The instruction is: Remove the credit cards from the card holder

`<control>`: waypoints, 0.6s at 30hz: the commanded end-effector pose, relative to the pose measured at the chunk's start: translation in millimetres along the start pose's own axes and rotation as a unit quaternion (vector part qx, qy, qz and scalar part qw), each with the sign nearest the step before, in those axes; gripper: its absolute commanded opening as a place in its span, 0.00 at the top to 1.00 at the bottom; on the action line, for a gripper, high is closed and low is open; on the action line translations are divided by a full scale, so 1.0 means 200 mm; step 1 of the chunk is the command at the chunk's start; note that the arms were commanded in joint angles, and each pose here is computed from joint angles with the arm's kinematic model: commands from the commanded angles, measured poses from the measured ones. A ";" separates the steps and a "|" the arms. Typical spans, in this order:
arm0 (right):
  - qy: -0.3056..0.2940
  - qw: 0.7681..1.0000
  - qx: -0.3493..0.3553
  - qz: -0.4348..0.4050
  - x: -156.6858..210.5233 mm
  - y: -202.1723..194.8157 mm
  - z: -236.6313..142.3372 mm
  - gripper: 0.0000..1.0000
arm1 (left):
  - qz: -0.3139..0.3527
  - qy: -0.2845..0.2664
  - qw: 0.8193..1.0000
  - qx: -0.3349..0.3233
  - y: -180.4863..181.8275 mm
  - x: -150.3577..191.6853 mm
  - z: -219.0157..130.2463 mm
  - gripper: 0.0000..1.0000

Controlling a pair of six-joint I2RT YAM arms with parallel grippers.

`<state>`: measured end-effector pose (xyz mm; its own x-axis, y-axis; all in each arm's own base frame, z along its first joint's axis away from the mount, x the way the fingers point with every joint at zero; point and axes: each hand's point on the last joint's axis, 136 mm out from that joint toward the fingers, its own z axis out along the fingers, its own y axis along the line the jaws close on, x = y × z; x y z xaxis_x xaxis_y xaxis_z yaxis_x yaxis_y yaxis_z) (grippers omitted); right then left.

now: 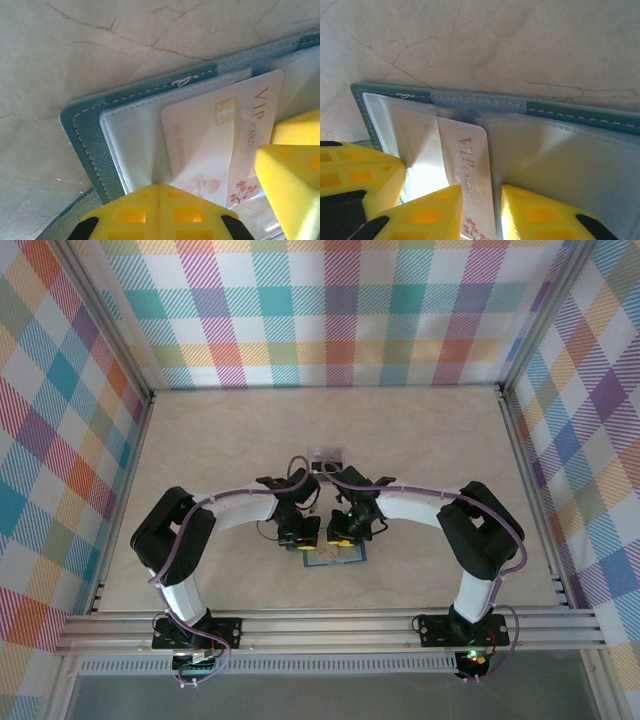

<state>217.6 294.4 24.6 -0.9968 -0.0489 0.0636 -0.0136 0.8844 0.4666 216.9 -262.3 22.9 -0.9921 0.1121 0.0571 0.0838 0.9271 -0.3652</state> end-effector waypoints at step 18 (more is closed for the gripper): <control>0.014 0.980 -0.197 0.010 0.01 0.21 -0.08 0.86 | 0.021 0.030 0.993 -0.113 0.17 0.06 0.04 1.00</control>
<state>214.2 312.4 38.5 -0.9920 -0.0275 0.1231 0.0681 0.7043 0.7067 217.8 -257.2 22.3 -0.9859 0.1595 0.0508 0.1398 0.9513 -0.2749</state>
